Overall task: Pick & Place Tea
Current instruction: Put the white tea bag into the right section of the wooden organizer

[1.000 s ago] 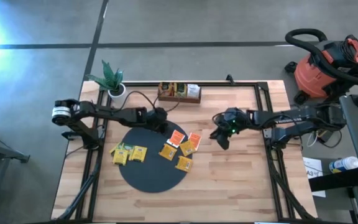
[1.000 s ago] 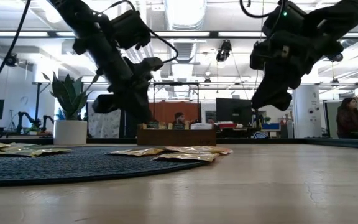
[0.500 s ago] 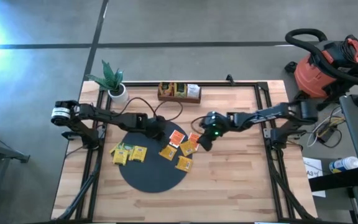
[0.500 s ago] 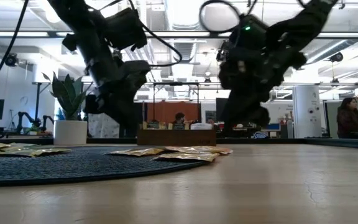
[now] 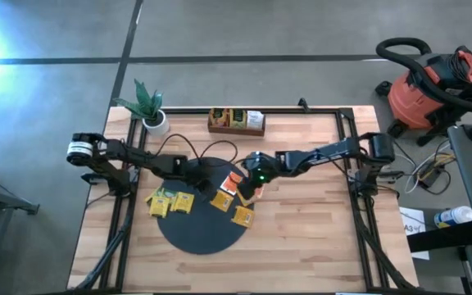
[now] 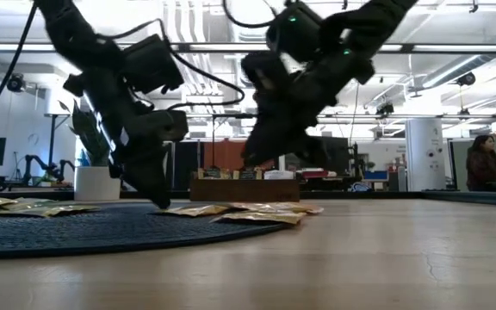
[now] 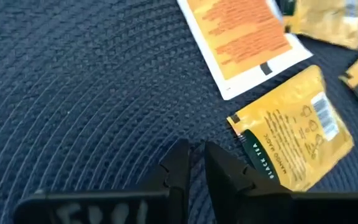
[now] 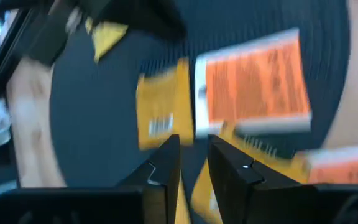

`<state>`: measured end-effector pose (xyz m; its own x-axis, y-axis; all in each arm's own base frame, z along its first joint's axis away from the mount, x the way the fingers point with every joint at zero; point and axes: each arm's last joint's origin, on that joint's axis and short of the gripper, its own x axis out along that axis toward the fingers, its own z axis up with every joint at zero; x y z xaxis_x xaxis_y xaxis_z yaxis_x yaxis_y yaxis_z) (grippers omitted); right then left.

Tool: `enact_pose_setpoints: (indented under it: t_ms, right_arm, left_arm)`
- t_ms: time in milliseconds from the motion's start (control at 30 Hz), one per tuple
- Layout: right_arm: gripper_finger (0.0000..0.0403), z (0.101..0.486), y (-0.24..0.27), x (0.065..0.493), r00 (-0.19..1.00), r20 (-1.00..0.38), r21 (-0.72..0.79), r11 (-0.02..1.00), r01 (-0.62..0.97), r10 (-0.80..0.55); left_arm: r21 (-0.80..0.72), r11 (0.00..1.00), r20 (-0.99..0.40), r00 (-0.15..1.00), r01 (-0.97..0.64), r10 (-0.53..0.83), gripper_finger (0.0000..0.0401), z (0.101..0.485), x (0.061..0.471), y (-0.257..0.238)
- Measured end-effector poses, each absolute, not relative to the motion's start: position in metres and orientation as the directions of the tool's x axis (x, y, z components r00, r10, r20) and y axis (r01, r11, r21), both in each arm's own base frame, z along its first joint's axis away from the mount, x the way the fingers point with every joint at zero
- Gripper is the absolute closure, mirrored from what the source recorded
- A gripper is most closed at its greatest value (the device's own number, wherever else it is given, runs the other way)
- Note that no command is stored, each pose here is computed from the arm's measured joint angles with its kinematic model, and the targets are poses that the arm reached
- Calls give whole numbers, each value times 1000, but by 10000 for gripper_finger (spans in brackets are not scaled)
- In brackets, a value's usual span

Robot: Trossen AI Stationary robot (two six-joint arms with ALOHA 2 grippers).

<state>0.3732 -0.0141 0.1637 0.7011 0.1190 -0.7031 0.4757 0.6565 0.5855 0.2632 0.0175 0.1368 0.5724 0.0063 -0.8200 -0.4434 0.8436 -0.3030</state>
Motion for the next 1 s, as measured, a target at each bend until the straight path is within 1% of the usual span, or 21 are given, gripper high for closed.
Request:
enact_pose_setpoints:
  t_ms: [67,167,300,367,467,633,800,1000]
  right_arm:
    - [326,161,-16,383,701,-704,584,654,481,113]
    - [327,154,-19,397,682,-723,572,649,502,110]
    - [326,141,-22,408,598,-793,516,648,560,115]
    - [326,132,-22,410,535,-836,473,649,596,118]
    - [330,128,-18,414,511,-853,442,659,608,101]
    - [332,134,-11,414,516,-855,408,676,614,46]
    - [328,157,-12,410,558,-830,407,689,600,5]
    - [332,158,-13,401,495,-868,324,710,624,-39]
  left_arm:
    - [-334,853,-798,602,-402,-30,355,133,261,16]
    - [-349,859,-788,614,-376,-51,355,127,256,15]
    - [-355,867,-762,646,-351,-50,355,125,255,15]
    - [-343,882,-750,659,-323,-50,355,126,255,15]
    - [-310,910,-739,671,-275,-49,355,132,256,15]
    - [-293,927,-705,708,-234,-44,355,143,258,15]
    - [-263,938,-692,721,-226,-20,355,147,259,16]
    - [-230,954,-689,724,-193,-20,355,147,259,16]
